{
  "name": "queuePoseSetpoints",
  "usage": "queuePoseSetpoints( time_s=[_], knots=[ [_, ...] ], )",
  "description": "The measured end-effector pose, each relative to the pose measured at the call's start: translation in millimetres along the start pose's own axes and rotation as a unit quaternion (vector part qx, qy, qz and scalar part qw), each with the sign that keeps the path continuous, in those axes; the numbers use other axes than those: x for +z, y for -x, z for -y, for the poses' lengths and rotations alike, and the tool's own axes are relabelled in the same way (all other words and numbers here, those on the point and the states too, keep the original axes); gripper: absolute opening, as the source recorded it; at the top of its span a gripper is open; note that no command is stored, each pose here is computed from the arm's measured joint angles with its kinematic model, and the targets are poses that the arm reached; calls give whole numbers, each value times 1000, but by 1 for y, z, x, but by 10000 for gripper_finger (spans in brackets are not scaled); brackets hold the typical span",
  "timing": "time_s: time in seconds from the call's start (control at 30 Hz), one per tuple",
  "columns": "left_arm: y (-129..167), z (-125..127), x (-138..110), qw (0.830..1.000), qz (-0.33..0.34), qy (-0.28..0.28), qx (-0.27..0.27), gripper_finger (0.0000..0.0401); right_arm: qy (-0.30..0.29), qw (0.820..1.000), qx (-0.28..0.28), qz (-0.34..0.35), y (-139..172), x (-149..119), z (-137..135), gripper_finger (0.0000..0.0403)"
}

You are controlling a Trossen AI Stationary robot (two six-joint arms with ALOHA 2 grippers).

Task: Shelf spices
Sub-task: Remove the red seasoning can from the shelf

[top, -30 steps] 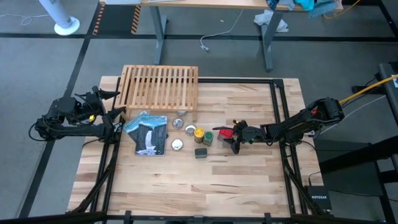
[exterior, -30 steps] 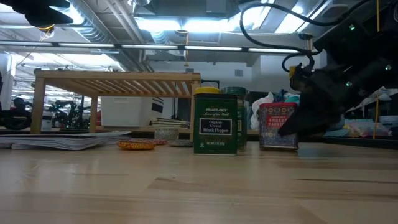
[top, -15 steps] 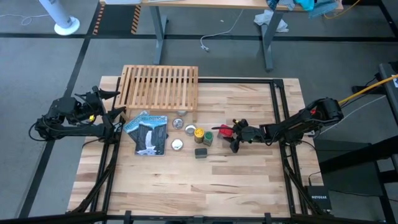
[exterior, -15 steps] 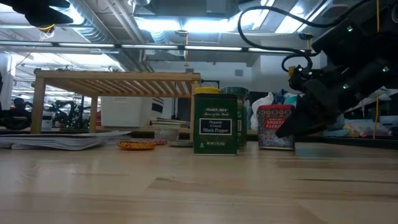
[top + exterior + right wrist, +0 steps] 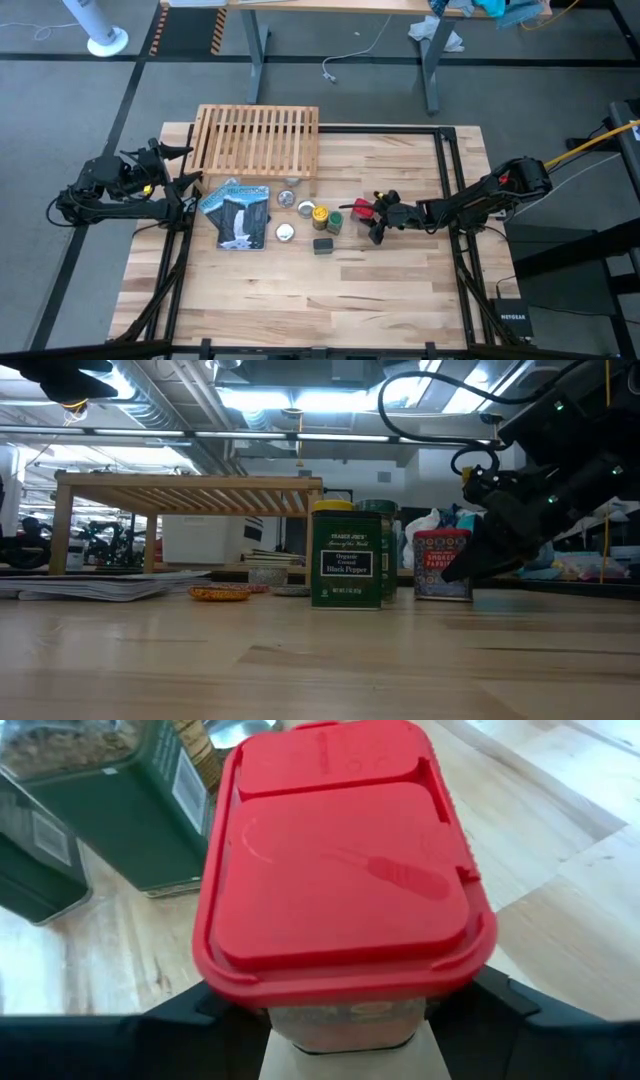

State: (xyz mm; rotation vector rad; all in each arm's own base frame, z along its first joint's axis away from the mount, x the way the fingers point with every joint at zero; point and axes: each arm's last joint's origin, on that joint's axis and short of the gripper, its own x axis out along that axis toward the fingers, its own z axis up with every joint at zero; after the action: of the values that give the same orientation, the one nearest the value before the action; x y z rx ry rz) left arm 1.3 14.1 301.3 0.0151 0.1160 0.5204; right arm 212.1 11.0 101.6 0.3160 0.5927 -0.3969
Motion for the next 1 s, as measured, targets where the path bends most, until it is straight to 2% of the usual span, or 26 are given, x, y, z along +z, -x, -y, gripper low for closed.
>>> queuePoseSetpoints(
  time_s=[0.57, 0.77, 0.9, 1.0],
  knots=[
    [0, 0, 0, 1000, 0, 0, 0, 356, 1, 1000, -5, 1, 0, 0, 0, 230],
    [0, 0, 0, 1000, 0, 0, 0, 356, 38, 999, -6, 0, 0, 0, 1, 230],
    [0, 0, 0, 1000, 0, 0, 0, 356, 36, 998, -47, 16, 0, 0, 3, 230],
    [0, 0, 0, 1000, 0, 0, 0, 356, 36, 998, -54, 20, 0, 1, 4, 230]
  ],
)
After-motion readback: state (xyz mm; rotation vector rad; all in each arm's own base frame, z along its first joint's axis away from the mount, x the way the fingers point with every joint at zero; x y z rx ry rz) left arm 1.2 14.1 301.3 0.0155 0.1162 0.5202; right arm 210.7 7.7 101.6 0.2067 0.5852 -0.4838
